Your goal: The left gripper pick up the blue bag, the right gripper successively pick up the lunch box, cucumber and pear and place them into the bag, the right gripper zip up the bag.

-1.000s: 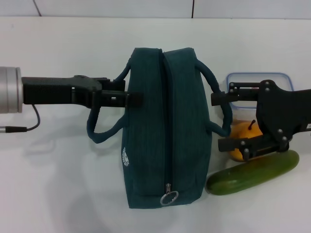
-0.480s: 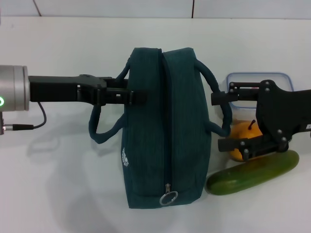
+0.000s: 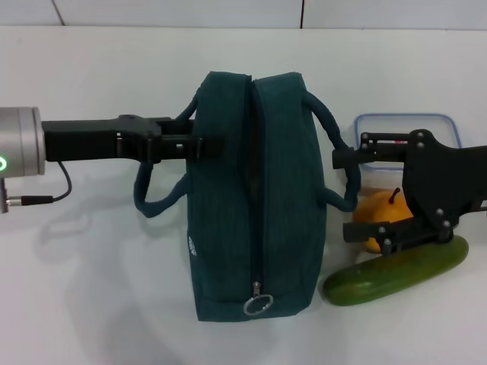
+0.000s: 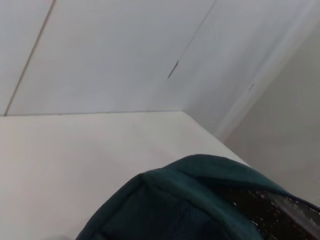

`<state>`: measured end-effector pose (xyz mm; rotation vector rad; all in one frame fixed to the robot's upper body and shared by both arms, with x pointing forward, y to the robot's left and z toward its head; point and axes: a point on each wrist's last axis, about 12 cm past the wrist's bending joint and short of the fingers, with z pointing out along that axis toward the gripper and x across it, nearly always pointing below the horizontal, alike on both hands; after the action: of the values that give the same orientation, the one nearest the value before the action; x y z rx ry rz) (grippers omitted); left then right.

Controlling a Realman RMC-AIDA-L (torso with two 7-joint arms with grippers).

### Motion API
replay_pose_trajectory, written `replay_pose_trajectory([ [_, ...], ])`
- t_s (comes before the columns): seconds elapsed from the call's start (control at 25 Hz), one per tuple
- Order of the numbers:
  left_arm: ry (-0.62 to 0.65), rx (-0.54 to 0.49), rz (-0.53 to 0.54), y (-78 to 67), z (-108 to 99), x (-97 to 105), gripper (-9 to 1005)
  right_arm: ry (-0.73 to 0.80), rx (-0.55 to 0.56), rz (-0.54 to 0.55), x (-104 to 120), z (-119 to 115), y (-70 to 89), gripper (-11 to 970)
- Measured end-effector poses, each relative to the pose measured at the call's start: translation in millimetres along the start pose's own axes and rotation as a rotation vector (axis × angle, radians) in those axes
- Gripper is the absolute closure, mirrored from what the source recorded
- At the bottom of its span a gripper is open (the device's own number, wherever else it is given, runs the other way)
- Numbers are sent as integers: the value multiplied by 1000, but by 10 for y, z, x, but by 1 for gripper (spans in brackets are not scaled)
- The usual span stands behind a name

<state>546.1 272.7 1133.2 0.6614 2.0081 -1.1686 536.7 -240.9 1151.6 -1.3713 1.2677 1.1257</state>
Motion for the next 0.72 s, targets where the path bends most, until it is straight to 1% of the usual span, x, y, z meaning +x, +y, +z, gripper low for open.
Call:
replay_pose_trajectory([
  [0.12,-15,2,10,2,-9,-10,248,-2,8,9,26,-8,14,117],
  [0.36,-28,37,-14,-3,5,0,276,-45,36,31,142,-24,73,117],
  [0.6,-20,40,-36,23,5,21,303,-46,36,34,154,-31,82,118],
  [0.72,-17,44,-31,23,21,-14,317,-47,29,34,152,-28,88,118],
])
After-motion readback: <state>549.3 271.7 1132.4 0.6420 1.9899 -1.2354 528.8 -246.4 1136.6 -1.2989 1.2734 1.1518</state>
